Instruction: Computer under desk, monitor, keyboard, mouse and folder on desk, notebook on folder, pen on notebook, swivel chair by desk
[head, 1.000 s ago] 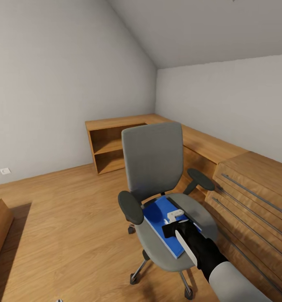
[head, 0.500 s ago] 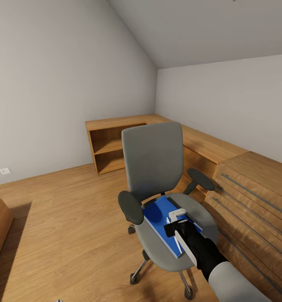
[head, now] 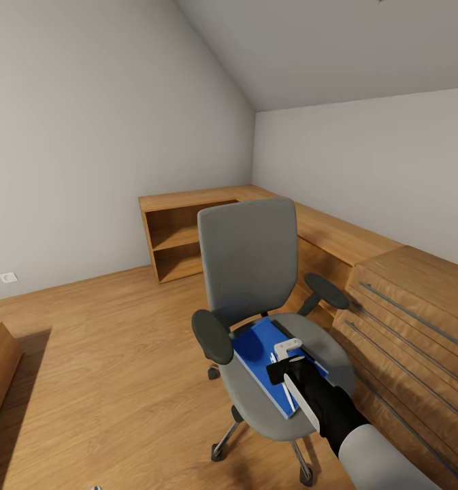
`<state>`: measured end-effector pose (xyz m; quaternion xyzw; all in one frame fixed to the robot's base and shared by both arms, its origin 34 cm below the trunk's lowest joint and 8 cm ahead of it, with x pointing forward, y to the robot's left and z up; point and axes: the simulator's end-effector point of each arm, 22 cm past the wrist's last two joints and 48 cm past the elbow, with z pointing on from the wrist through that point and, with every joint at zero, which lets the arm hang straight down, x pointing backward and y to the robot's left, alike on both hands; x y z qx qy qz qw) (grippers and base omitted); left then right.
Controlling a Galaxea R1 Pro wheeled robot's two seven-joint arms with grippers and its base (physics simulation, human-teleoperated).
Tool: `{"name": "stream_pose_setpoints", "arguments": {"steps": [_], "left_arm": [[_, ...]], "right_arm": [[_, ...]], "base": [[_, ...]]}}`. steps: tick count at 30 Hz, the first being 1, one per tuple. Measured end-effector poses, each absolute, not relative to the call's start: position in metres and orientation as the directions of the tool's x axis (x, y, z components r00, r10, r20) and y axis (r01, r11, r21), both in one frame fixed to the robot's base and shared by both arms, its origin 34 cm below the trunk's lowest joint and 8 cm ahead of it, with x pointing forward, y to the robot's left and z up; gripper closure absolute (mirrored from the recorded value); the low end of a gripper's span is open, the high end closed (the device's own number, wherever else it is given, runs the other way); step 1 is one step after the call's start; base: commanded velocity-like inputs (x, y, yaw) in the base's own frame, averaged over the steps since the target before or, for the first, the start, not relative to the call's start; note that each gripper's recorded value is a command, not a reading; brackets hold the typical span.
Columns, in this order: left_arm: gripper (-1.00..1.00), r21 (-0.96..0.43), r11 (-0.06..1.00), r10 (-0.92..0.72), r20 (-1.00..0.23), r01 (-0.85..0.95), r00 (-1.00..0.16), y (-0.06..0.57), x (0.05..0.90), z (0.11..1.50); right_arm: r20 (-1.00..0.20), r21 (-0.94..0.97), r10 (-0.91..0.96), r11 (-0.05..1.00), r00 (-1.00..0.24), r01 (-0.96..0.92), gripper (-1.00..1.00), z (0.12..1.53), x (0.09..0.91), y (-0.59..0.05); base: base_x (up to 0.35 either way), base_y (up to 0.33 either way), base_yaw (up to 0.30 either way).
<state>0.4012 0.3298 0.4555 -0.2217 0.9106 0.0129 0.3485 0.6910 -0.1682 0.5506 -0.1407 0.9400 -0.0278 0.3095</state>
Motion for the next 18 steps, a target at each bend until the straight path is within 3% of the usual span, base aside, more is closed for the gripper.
{"name": "stream_pose_setpoints", "arguments": {"steps": [18], "left_arm": [[-1.00,-0.130,0.896,-0.395,-0.667,-0.424,-0.631,0.335,0.406,0.478]], "right_arm": [[-0.588,-0.109,-0.252,0.966,-0.769,-0.233,1.00,0.575,0.697,-0.168]], "base": [[-0.006,0.000,0.000]]}}
